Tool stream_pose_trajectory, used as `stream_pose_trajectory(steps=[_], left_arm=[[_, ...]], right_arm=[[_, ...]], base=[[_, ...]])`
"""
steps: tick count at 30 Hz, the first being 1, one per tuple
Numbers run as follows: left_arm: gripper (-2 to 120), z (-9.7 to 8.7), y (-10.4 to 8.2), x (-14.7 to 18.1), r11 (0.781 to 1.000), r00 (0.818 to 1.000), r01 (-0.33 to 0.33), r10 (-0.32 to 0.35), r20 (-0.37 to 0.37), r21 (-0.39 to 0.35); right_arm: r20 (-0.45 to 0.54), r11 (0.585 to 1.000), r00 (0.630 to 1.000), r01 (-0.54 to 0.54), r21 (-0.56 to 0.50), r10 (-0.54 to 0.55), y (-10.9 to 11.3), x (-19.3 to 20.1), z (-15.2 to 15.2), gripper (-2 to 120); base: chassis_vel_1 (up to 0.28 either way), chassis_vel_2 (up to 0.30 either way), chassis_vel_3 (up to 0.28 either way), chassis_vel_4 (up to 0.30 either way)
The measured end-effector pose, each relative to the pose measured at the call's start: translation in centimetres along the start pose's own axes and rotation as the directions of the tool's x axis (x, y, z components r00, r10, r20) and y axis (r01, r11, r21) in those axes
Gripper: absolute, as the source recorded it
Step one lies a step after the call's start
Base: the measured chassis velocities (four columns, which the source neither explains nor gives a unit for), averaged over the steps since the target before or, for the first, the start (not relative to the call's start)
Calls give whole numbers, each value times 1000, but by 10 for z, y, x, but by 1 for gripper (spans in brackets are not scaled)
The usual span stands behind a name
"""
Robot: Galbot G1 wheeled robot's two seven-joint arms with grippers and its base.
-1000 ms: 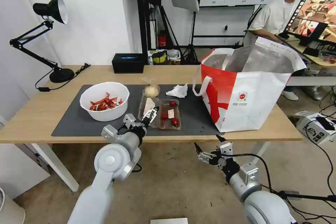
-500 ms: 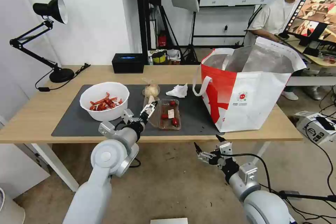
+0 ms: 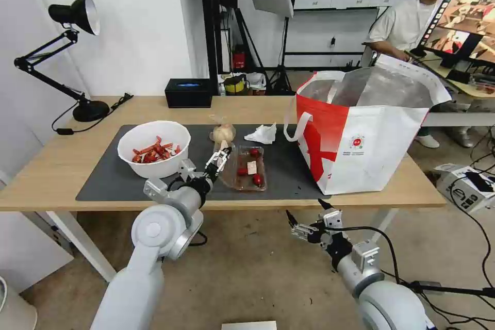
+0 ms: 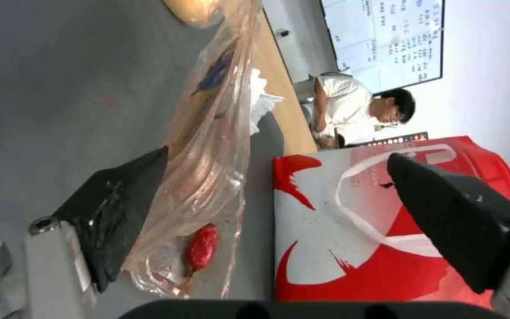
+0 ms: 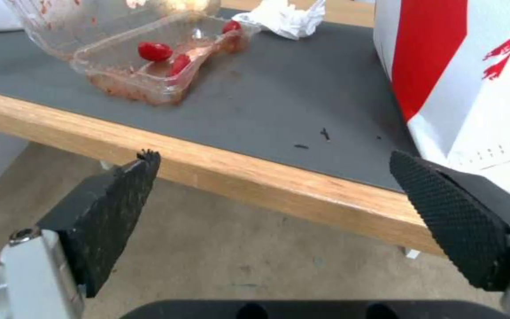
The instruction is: Pick up the trash from the table and place it into the takeout bag.
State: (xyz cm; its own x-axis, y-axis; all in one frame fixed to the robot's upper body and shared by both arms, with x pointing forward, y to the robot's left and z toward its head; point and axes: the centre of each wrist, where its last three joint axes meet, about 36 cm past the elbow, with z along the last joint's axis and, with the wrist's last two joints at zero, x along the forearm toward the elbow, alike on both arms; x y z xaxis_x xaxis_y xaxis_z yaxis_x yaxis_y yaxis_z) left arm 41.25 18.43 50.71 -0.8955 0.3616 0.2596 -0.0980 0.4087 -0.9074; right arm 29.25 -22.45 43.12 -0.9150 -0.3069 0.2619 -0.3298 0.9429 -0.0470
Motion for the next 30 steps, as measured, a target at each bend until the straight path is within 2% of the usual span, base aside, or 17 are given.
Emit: stream_pose_trajectory(steps=[21, 30], left_arm=[[100, 14, -8, -10, 1000, 999, -22, 21, -48, -11], [100, 31, -11, -21, 1000, 996, -20, 18, -85, -24]], right_arm=[[1, 1000, 1000, -2, 11, 2, 2, 7, -2, 100], [20, 1000, 1000, -20, 18, 19, -2, 10, -9, 100]], base=[[0, 0, 0, 0], [0, 0, 0, 0]])
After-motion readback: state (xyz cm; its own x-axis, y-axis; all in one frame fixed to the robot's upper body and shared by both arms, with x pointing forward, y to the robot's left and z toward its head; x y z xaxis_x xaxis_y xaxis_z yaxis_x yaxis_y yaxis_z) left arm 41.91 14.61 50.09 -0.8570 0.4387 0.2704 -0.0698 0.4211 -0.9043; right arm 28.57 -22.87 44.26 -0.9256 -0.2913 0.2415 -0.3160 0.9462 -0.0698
